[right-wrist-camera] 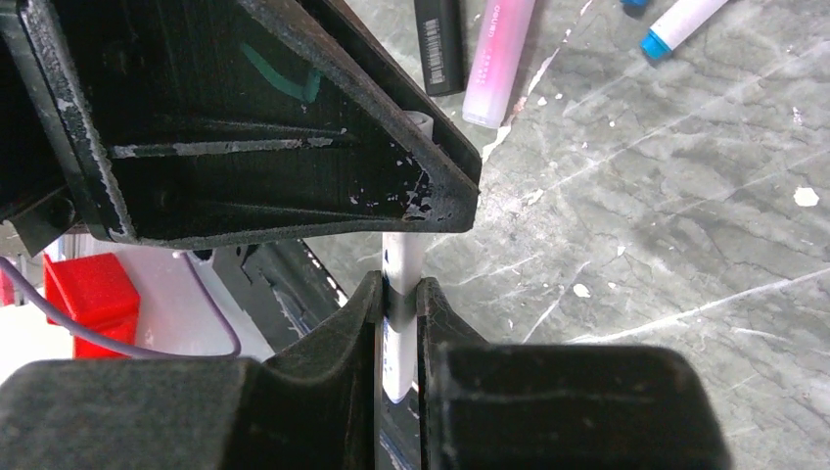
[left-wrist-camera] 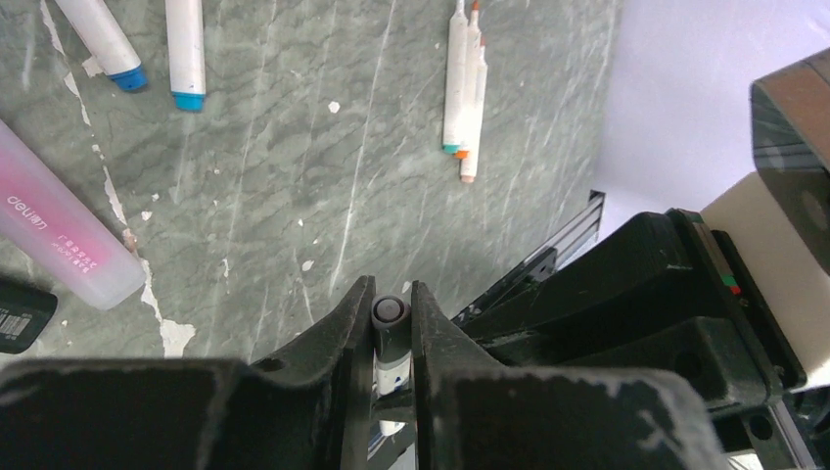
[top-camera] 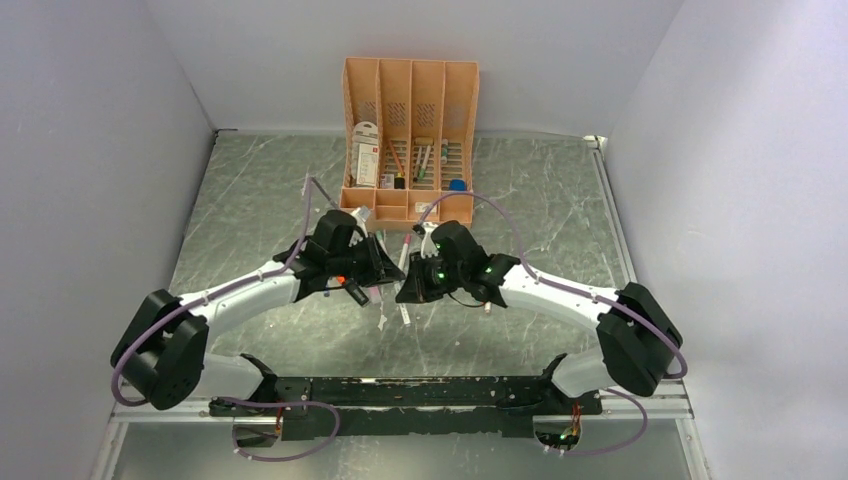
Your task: Open the pen caps
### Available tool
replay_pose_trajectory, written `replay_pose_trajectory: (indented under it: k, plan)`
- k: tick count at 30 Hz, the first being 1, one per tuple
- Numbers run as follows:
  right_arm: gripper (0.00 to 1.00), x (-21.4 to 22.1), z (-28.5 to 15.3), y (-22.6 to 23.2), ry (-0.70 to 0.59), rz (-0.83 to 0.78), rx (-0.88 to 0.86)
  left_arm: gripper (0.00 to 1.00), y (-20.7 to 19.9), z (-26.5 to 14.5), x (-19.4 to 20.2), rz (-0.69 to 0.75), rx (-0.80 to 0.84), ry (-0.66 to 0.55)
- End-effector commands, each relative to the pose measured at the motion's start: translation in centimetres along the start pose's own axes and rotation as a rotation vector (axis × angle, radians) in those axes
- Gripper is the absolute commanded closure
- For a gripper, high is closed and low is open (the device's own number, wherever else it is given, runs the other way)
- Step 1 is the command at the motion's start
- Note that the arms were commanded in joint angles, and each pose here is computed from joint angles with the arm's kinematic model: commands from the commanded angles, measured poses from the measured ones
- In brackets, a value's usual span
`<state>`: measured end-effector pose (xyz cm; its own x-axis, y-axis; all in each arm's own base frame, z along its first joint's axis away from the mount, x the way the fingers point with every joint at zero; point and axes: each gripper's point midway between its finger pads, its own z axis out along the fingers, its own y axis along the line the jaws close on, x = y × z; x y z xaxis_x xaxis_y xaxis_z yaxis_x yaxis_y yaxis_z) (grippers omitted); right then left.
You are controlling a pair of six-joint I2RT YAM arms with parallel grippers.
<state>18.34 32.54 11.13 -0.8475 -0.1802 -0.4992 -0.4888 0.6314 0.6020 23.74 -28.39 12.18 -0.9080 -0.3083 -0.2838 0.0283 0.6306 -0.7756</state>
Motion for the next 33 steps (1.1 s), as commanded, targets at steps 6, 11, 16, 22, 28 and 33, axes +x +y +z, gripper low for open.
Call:
replay_pose_trajectory:
  k: [6, 11, 16, 22, 28, 33]
  plan:
    - [1.0, 5.6, -1.0, 1.8, 0.079, 0.044, -0.056, 0.88, -4.7, -0.7, -12.0, 0.127, 0.004, -0.339]
    - [1.0, 6.8, -2.0, 1.8, 0.069, 0.06, -0.047, 0.88, -4.3, -2.4, -18.8, 0.126, -0.019, -0.443]
    - [1.0, 6.4, -3.1, 1.3, 0.041, 0.052, 0.005, 0.88, -4.3, -3.7, -18.5, 0.159, -0.034, -0.379]
    - [1.0, 4.0, -4.3, -5.0, 0.033, 0.018, 0.353, 0.87, -0.1, -6.7, -11.1, 0.135, -0.127, -0.235]
    - [1.0, 0.0, -6.3, -13.1, -0.004, 0.086, 0.654, 0.86, 2.7, -10.2, -6.5, 0.096, -0.19, -0.228]
    - [1.0, -2.0, -6.7, -17.4, -0.027, 0.104, 0.792, 0.86, 3.0, -11.2, -5.6, 0.106, -0.206, -0.214]
